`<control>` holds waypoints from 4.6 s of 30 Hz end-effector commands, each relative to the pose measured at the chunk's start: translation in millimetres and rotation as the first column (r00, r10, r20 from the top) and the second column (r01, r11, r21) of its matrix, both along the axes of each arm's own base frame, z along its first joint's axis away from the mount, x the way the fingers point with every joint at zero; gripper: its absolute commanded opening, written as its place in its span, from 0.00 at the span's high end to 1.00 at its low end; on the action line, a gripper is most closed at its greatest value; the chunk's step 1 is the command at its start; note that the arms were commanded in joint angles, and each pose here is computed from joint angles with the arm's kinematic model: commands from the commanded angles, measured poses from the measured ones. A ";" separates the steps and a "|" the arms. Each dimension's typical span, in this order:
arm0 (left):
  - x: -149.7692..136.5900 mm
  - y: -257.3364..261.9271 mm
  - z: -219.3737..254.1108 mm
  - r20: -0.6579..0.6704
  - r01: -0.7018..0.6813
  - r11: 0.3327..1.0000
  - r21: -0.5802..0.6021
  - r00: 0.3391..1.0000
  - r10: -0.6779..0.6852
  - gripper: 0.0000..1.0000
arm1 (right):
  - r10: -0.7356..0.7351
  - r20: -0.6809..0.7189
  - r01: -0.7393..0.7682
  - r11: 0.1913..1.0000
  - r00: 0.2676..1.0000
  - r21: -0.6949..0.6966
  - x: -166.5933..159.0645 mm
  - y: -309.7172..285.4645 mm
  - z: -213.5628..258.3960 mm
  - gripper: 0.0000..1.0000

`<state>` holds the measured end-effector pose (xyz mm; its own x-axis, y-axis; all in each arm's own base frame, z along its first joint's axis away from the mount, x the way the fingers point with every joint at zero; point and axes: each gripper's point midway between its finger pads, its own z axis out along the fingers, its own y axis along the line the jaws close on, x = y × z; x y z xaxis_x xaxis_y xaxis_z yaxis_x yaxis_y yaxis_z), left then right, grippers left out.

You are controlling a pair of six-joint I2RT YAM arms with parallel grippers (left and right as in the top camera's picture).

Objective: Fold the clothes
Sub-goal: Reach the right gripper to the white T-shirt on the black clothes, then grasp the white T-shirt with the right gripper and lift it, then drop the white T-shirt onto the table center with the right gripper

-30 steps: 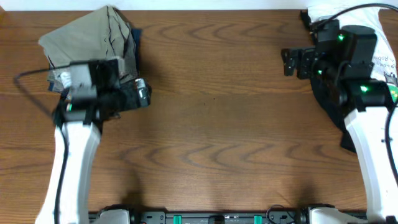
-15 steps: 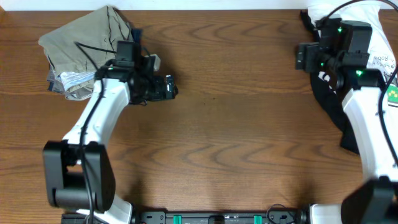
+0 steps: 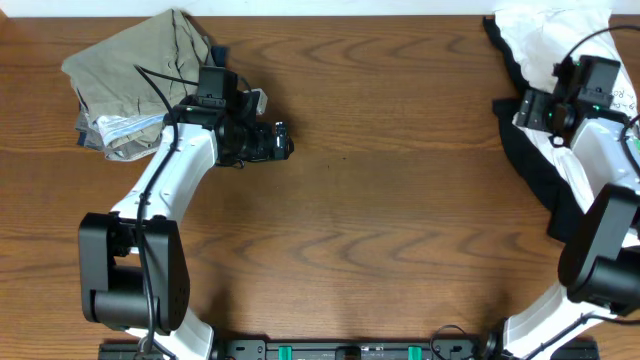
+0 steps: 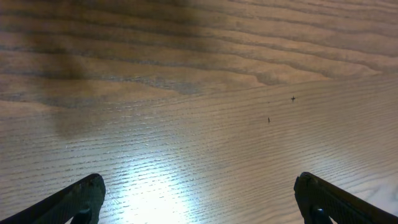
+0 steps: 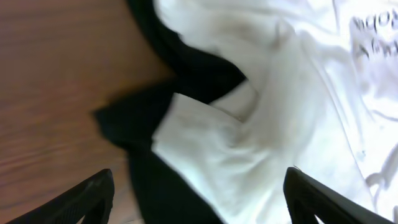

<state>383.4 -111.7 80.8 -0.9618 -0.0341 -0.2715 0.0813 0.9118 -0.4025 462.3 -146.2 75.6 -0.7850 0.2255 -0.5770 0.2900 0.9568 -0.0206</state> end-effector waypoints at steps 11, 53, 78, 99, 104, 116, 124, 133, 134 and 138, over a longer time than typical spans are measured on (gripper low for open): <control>4.1 -1.7 2.8 0.016 0.017 1.000 -0.002 1.000 -0.017 0.02 | -0.069 -0.009 0.069 0.997 0.998 0.030 8.1 -31.8 -45.5 0.41; 12.9 15.2 31.7 0.101 -0.027 1.000 -0.012 0.994 0.028 0.02 | 0.379 0.542 -0.444 0.896 0.750 -0.011 -17.3 164.0 243.8 0.99; -27.3 97.7 162.9 0.388 -0.218 0.976 -0.013 0.898 0.206 0.02 | 0.694 0.630 -0.863 0.500 0.349 -0.073 -107.9 390.2 346.6 0.99; -30.9 103.5 157.4 0.368 -0.243 0.970 0.018 0.904 0.219 0.02 | 0.686 0.622 -0.738 0.628 0.377 -0.246 -160.1 321.2 449.1 0.99; -31.3 103.6 157.1 0.366 -0.243 0.970 0.019 0.904 0.219 0.02 | 0.670 0.547 -0.723 0.672 0.502 -0.160 -102.8 302.7 403.2 0.99; -29.8 103.8 152.9 0.364 -0.225 0.974 0.035 0.910 0.197 0.02 | 0.673 0.381 -0.751 0.653 0.634 0.095 31.8 298.2 251.5 0.99; -25.4 104.5 139.5 0.326 -0.223 0.974 0.039 0.924 0.198 0.02 | 0.675 0.373 -0.753 0.648 0.636 0.112 79.1 305.6 197.1 0.99; -20.5 105.2 123.0 0.280 -0.221 0.974 0.043 0.939 0.200 0.02 | 0.640 0.350 -0.707 0.700 0.684 0.102 87.3 279.3 191.1 0.11; -19.9 105.2 121.1 0.275 -0.220 0.974 0.043 0.940 0.201 0.02 | 0.631 0.320 -0.690 0.715 0.707 0.113 84.7 272.1 184.8 0.07; -17.7 105.5 113.5 0.254 -0.219 0.975 0.045 0.946 0.201 0.02 | 0.571 0.178 -0.594 0.794 0.801 0.128 73.5 234.4 158.5 0.01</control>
